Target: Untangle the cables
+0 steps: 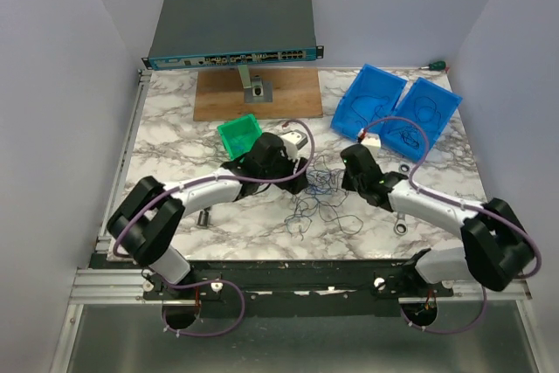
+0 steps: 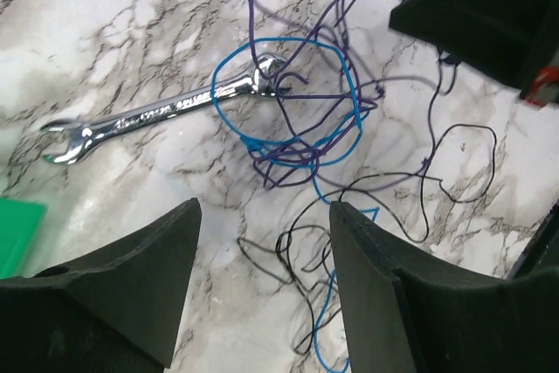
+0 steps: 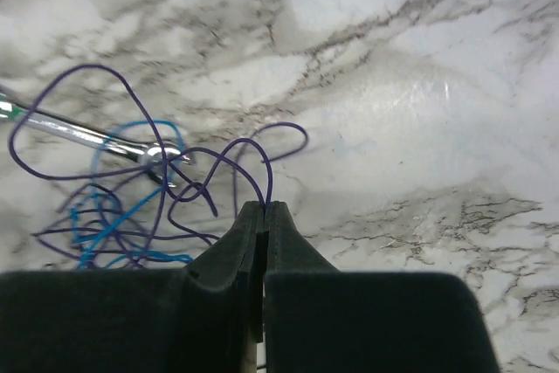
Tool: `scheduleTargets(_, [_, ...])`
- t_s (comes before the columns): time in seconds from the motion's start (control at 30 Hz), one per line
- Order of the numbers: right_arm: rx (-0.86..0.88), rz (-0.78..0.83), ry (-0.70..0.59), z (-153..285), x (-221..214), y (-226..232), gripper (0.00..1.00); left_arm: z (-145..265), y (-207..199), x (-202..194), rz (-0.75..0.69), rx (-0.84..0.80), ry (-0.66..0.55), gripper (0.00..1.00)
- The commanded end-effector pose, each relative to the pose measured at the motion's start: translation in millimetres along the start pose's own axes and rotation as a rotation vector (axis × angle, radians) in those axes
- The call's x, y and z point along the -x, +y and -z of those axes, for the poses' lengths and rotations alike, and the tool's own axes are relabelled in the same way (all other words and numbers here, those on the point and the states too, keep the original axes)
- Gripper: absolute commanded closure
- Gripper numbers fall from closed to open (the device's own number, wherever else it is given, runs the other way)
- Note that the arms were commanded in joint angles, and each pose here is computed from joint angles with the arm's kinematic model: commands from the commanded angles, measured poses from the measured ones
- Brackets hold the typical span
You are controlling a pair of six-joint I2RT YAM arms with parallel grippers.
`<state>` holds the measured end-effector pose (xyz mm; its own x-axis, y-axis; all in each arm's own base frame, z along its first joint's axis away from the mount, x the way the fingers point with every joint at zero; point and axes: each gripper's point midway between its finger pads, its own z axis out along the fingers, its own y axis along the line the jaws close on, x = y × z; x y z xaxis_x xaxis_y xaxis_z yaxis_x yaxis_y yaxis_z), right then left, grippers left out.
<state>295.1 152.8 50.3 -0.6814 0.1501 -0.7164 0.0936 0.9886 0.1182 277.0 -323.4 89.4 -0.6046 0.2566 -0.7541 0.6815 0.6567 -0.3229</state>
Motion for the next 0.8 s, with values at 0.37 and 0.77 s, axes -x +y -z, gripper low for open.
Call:
scheduleTargets(0.37, [0.642, 0.065, -0.217, 179.4, 160.5, 112.7, 0.99, 74.6, -39.6, 49.7, -0.092, -0.167, -0.424, 0.34])
scheduleTargets(0.77, [0.819, 0.058, -0.169, 211.4, 158.6, 135.2, 0.99, 104.7, -41.5, 58.7, -0.125, -0.156, -0.575, 0.21])
